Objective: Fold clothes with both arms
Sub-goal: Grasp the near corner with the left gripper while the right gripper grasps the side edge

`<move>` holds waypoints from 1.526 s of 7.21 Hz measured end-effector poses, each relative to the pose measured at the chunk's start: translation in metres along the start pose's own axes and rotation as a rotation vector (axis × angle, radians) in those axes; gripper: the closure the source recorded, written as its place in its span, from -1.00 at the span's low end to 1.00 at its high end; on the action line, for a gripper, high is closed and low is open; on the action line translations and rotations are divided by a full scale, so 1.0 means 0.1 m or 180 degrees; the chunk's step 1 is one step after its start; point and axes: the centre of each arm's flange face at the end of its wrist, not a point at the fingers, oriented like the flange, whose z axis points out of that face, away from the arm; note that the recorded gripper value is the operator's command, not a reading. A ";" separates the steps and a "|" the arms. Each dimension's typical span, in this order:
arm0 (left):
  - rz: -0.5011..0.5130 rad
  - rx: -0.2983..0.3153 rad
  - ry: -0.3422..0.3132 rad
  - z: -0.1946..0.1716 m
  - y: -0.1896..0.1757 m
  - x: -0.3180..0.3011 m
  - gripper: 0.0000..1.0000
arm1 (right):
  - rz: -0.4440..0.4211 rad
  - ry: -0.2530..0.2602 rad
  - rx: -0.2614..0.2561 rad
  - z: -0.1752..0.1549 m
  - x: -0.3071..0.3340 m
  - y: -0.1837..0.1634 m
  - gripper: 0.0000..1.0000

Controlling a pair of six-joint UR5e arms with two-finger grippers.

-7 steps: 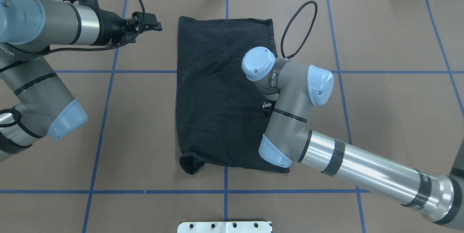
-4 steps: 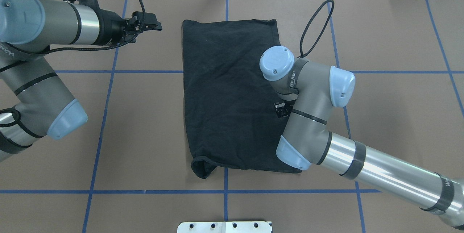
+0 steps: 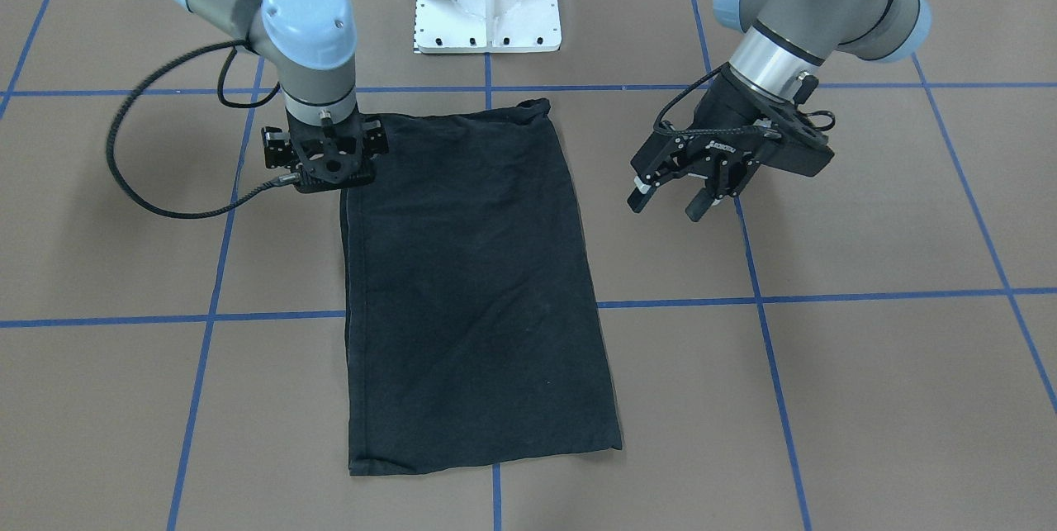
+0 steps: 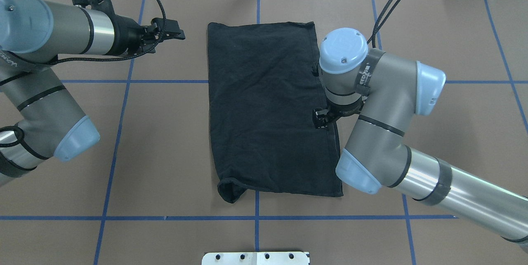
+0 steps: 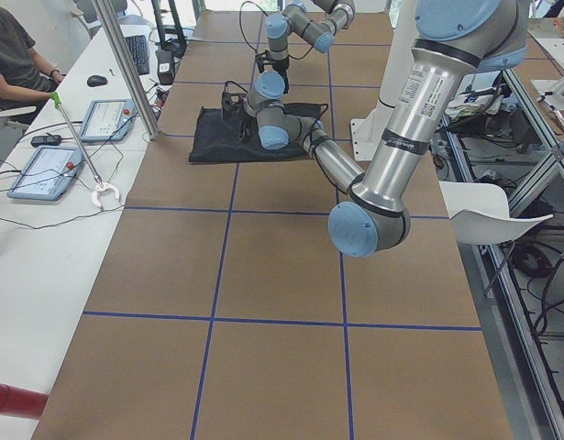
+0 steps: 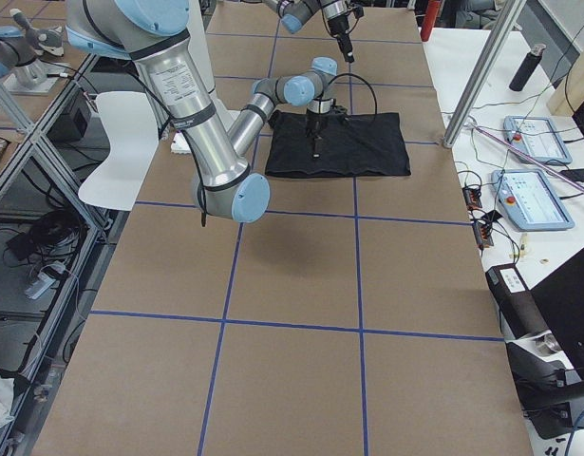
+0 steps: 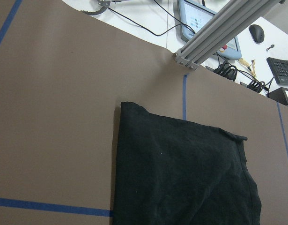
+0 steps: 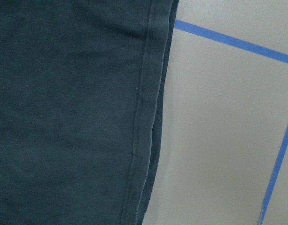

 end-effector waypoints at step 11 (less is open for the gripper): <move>-0.1022 -0.0904 0.0037 0.72 2.54 -0.20 -1.00 | 0.0336 -0.1255 0.0478 -0.33 0.64 0.41 -0.99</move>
